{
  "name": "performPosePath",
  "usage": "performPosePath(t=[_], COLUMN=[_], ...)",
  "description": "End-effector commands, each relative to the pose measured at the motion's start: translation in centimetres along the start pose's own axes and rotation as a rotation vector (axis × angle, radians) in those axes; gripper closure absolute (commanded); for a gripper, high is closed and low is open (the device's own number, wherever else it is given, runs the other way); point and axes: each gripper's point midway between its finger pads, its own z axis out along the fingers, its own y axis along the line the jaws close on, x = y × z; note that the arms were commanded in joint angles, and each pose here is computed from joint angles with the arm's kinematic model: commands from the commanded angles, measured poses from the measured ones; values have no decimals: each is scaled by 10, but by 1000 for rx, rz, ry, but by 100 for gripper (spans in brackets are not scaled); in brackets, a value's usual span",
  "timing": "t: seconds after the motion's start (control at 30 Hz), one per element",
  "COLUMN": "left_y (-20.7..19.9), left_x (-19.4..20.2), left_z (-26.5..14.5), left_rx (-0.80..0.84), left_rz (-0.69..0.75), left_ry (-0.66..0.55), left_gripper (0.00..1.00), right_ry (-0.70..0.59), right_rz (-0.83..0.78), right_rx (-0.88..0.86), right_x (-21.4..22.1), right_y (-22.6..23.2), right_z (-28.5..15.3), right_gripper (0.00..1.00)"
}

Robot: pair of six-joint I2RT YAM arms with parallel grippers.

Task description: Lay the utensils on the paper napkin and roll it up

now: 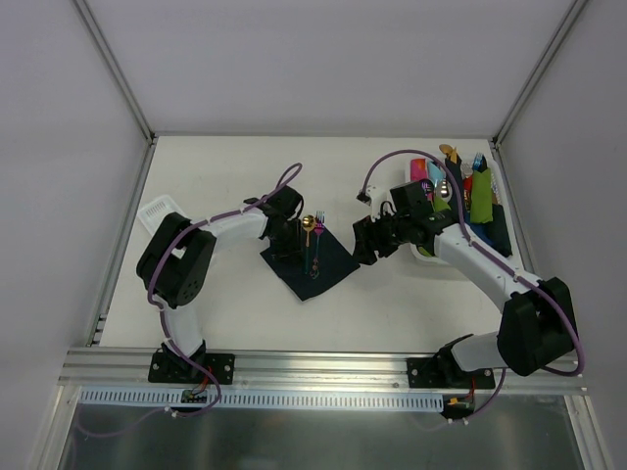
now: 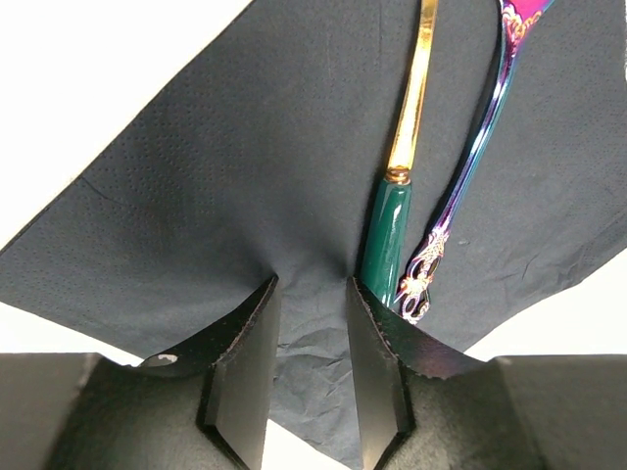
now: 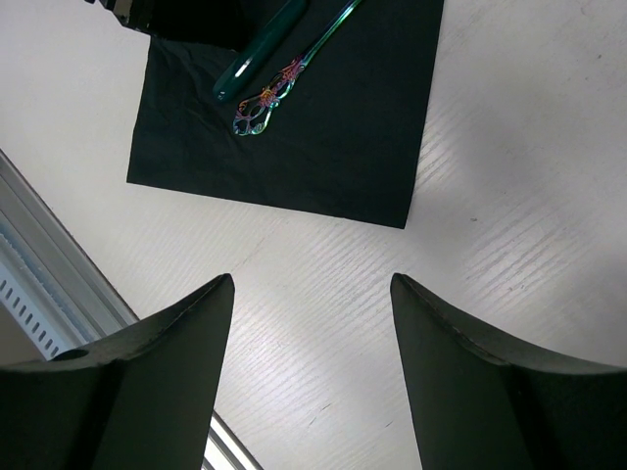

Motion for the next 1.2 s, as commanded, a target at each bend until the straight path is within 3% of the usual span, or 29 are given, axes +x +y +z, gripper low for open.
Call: performPosePath(t=[0.0, 0.17, 0.53, 0.83, 0.97, 1.17], left_y=[17, 17, 15, -18, -24, -19], left_x=[18, 17, 8, -36, -47, -57], left_z=[17, 17, 5, -58, -59, -38], left_rx=[-82, -86, -92, 1, -13, -76], left_rz=[34, 42, 42, 61, 67, 50], left_ry=[60, 59, 7, -184, -201, -181], left_gripper=[65, 59, 60, 62, 63, 74], right_ry=[-24, -26, -18, -18, -18, -16], right_rz=[0, 1, 6, 5, 8, 7], right_rx=[-19, -19, -32, -43, -45, -40], right_x=[-13, -14, -12, -12, -12, -11], right_y=[3, 3, 4, 6, 6, 6], right_z=[-5, -5, -4, -5, -4, -4], right_gripper=[31, 31, 31, 31, 31, 31])
